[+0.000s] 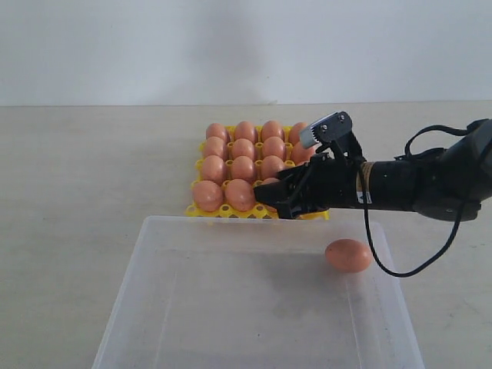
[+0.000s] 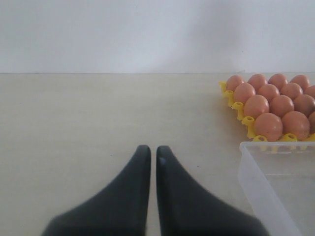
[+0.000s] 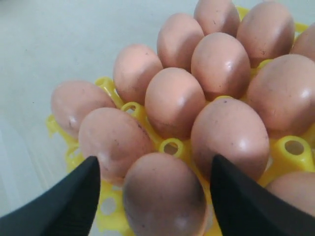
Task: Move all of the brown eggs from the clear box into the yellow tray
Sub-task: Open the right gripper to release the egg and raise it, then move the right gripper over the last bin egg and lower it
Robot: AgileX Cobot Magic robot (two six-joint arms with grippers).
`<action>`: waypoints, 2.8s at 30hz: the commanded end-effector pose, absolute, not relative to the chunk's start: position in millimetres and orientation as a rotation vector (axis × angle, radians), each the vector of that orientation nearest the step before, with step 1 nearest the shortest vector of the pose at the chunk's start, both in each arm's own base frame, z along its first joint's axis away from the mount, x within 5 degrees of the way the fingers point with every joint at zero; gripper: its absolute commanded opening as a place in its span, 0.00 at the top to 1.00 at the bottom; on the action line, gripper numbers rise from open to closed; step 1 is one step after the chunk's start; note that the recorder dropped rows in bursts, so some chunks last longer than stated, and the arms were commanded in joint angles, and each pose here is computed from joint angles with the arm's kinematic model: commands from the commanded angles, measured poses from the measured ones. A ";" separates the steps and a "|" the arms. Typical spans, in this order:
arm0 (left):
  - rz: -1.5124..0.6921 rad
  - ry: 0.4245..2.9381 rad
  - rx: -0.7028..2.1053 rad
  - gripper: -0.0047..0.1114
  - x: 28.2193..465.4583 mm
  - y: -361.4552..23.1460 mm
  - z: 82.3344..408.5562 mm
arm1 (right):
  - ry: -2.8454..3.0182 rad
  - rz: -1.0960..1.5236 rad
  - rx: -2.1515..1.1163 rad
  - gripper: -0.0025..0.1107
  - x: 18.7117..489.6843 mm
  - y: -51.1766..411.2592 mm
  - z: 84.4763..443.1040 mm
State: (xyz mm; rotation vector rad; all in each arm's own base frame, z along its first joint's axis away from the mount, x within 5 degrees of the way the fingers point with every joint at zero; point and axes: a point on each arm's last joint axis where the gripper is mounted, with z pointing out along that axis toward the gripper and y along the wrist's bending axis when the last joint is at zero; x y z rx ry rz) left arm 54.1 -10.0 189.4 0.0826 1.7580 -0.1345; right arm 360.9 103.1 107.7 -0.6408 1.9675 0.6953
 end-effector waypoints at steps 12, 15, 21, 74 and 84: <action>-0.140 1.760 0.092 0.92 54.0 -10.5 188.2 | 2.027 -0.127 -0.563 0.98 331.0 46.4 253.7; -0.140 1.760 0.092 0.92 54.0 -10.5 188.2 | 1.994 -0.687 -0.306 0.98 330.9 2.4 267.6; -0.140 1.760 0.092 0.92 54.0 -10.5 188.2 | 2.508 -1.157 -0.016 0.98 285.5 -53.2 247.3; -0.140 1.760 0.092 0.92 54.0 -10.5 188.2 | 2.481 0.013 -1.539 0.52 286.7 112.9 149.8; -0.140 1.760 0.092 0.92 54.0 -10.5 188.2 | 2.477 -0.018 -1.579 0.52 285.2 110.2 152.1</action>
